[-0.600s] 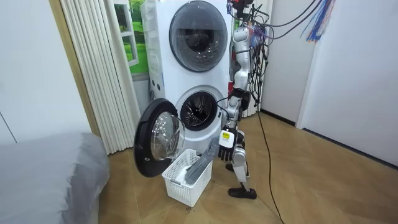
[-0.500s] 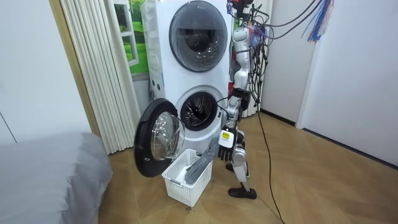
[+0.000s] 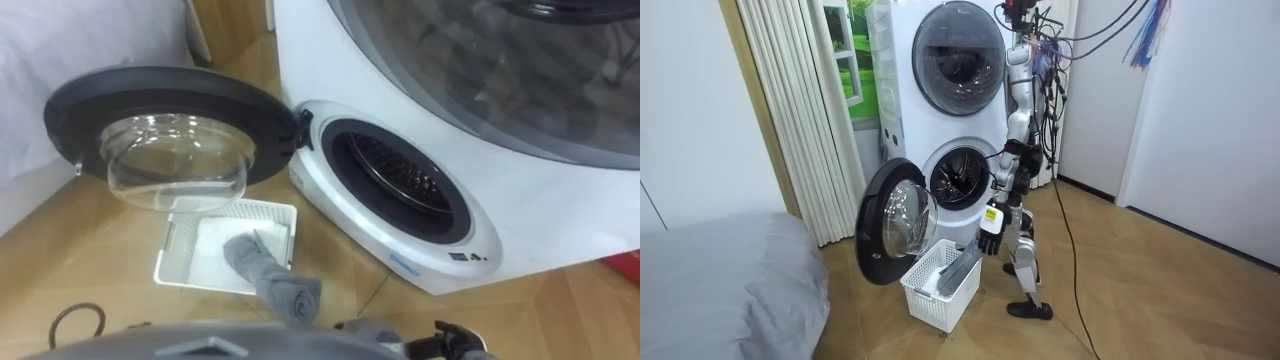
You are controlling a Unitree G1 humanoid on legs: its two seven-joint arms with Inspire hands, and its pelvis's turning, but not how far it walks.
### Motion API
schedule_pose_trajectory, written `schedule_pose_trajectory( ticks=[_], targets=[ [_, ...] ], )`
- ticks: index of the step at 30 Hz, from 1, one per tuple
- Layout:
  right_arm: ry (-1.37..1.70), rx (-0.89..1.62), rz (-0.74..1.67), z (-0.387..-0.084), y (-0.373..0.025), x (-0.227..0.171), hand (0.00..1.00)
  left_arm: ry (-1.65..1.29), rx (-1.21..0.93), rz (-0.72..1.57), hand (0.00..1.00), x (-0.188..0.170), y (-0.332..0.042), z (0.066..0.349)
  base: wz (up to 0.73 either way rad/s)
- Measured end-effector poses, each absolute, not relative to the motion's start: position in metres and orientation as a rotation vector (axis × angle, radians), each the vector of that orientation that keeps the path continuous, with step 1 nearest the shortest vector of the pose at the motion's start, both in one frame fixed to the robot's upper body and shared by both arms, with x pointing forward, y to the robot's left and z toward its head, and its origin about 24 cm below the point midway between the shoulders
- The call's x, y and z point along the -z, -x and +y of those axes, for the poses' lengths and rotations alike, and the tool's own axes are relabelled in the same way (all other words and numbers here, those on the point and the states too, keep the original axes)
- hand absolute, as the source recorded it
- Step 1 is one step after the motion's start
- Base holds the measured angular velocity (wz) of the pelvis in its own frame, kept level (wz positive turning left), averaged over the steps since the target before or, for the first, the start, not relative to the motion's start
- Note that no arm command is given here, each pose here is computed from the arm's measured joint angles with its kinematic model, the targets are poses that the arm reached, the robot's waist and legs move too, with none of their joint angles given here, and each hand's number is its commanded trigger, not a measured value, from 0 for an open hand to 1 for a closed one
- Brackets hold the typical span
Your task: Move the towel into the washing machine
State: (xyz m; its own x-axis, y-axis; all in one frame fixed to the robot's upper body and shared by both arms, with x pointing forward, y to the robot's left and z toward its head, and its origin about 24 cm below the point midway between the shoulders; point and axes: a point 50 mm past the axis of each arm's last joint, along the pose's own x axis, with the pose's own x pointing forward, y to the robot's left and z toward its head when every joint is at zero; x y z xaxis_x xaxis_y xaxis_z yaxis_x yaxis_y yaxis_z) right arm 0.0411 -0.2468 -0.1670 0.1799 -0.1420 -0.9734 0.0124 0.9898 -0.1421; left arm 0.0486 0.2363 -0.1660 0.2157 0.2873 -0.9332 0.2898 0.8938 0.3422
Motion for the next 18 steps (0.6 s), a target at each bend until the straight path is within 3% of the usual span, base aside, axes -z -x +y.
schedule_pose_trajectory(
  ticks=[9, 18],
  targets=[
    [0.12, 0.094, 1.341, -0.246, -0.059, 0.165, 0.0, -0.568, 0.002, 1.184, 0.0, 0.158, -0.094, 0.233, 0.03],
    [0.167, 0.07, 1.239, -0.25, -0.097, 0.157, 0.0, -0.832, 0.219, 0.949, 0.0, 0.143, -0.157, 0.213, -0.06]
  ],
)
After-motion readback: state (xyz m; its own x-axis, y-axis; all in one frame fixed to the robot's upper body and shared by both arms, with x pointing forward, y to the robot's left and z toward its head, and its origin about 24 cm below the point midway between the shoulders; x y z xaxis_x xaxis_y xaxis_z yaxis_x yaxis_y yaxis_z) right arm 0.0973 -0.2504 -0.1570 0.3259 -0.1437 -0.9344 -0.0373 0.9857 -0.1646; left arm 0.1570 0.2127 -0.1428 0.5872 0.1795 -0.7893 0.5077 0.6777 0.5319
